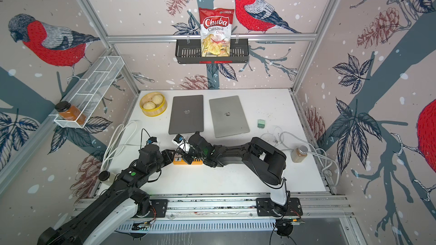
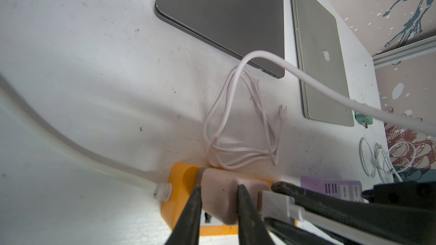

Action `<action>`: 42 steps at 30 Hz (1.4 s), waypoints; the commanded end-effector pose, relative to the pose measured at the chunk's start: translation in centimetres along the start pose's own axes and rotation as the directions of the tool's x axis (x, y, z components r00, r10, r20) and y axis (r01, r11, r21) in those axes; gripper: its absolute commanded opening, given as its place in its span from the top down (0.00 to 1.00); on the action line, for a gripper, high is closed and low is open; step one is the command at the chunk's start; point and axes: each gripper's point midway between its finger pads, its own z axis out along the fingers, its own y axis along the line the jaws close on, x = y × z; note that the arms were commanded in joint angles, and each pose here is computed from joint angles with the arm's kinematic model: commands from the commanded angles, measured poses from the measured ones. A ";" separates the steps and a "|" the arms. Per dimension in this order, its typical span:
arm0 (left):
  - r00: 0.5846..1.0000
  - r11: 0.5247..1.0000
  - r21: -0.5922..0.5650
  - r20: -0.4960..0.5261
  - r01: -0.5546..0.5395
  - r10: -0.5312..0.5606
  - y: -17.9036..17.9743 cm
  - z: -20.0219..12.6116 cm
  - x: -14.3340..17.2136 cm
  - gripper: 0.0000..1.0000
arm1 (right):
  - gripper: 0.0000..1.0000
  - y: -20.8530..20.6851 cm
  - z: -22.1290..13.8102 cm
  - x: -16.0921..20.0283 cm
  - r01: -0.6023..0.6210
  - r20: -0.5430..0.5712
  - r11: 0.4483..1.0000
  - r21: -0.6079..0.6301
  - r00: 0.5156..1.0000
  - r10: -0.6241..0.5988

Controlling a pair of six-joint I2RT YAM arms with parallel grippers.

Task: Unplug the laptop charger
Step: Remove the charging cable from the plug.

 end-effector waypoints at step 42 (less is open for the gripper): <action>0.998 0.996 -0.065 -0.029 -0.054 0.052 1.1 0.1 1.0 0.74 | 0.94 -4.1 -4.1 -2.7 -0.056 0.004 0.984 0.168 0.998 0.056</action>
